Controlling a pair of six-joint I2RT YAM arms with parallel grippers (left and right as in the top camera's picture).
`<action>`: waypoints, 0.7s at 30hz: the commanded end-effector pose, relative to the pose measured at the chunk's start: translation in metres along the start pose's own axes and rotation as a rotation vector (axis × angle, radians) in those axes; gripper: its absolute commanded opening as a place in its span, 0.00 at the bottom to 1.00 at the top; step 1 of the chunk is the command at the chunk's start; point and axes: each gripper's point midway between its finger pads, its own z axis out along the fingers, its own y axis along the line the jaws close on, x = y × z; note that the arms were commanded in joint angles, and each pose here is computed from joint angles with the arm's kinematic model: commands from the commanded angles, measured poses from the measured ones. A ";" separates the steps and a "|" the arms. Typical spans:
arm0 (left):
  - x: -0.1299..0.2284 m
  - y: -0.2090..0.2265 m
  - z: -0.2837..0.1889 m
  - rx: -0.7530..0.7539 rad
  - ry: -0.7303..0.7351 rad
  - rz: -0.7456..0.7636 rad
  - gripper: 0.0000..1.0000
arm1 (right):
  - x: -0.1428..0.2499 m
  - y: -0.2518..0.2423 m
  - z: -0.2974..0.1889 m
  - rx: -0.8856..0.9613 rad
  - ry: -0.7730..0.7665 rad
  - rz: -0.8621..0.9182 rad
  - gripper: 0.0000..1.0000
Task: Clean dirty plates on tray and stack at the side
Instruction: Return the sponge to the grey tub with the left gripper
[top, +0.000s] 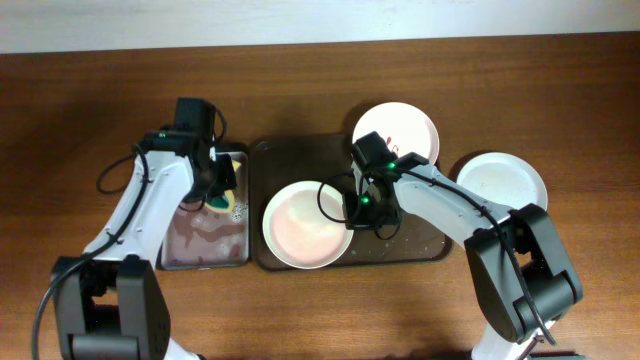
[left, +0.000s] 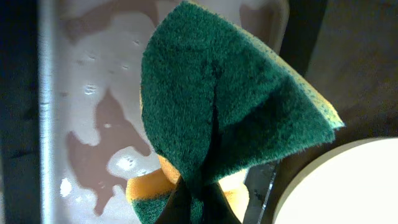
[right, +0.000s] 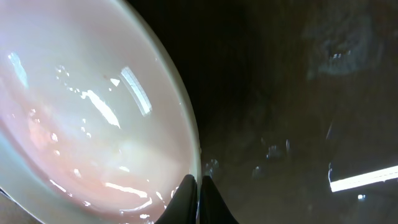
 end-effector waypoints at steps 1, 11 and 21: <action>0.016 -0.001 0.018 0.034 0.025 0.052 0.00 | -0.013 -0.005 -0.003 0.030 -0.056 -0.008 0.04; 0.036 0.014 0.056 -0.018 0.003 0.049 0.47 | -0.059 -0.009 -0.058 0.200 -0.227 -0.090 0.04; 0.034 0.013 0.056 -0.014 -0.009 0.048 0.54 | -0.058 -0.024 -0.114 0.382 -0.257 -0.145 0.04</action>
